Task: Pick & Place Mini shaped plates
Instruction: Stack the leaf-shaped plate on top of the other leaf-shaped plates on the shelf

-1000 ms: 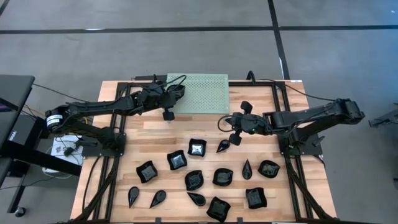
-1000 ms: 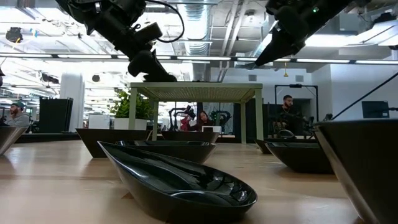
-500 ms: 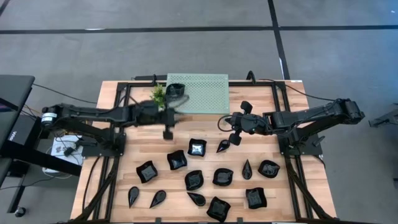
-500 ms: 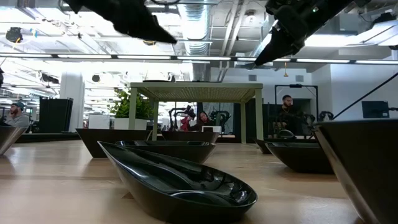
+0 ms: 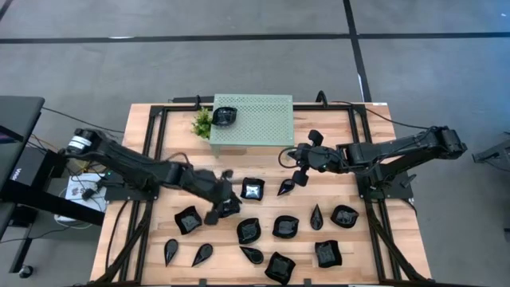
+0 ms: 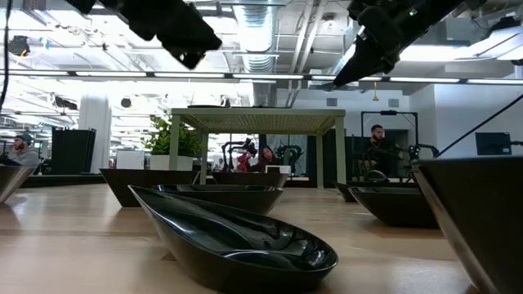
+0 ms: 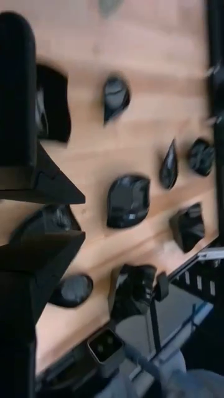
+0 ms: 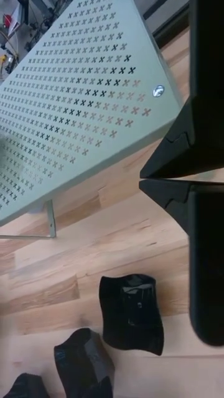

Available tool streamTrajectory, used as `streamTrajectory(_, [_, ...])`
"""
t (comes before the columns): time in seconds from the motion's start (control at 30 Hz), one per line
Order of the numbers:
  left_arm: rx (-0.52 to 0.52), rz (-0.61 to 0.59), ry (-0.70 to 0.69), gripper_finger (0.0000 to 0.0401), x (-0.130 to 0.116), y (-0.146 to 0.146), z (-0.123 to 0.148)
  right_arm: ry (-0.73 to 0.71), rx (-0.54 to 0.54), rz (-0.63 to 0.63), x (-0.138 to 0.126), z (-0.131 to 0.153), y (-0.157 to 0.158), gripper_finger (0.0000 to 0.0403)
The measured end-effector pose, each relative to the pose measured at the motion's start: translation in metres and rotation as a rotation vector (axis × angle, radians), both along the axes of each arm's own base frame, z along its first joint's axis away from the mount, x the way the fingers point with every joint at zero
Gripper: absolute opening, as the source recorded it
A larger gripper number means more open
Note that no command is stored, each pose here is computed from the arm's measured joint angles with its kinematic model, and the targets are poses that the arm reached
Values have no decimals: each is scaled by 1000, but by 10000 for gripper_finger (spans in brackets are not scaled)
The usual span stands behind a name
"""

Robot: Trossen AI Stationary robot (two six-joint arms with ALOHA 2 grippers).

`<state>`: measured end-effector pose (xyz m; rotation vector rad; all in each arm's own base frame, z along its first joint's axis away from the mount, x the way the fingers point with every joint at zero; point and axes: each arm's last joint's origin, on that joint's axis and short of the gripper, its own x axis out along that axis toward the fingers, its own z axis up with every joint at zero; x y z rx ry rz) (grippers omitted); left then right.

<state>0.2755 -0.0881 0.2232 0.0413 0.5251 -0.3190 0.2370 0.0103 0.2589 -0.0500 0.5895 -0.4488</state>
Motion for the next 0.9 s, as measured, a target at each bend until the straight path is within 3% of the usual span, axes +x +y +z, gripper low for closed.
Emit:
streamTrajectory(0.2, [-194,90,140,81,17,-22,-39,-21,2,0,1,2,0,8])
streamTrajectory(0.4, [-269,116,236,81,22,-49,-57,-50,6,9,3,4,2,8])
streamTrajectory(0.67, [-233,81,186,81,40,-100,-55,-65,31,3,2,4,5,8])
streamTrajectory(0.9, [-173,133,265,81,54,-97,-92,-57,19,9,2,4,5,8])
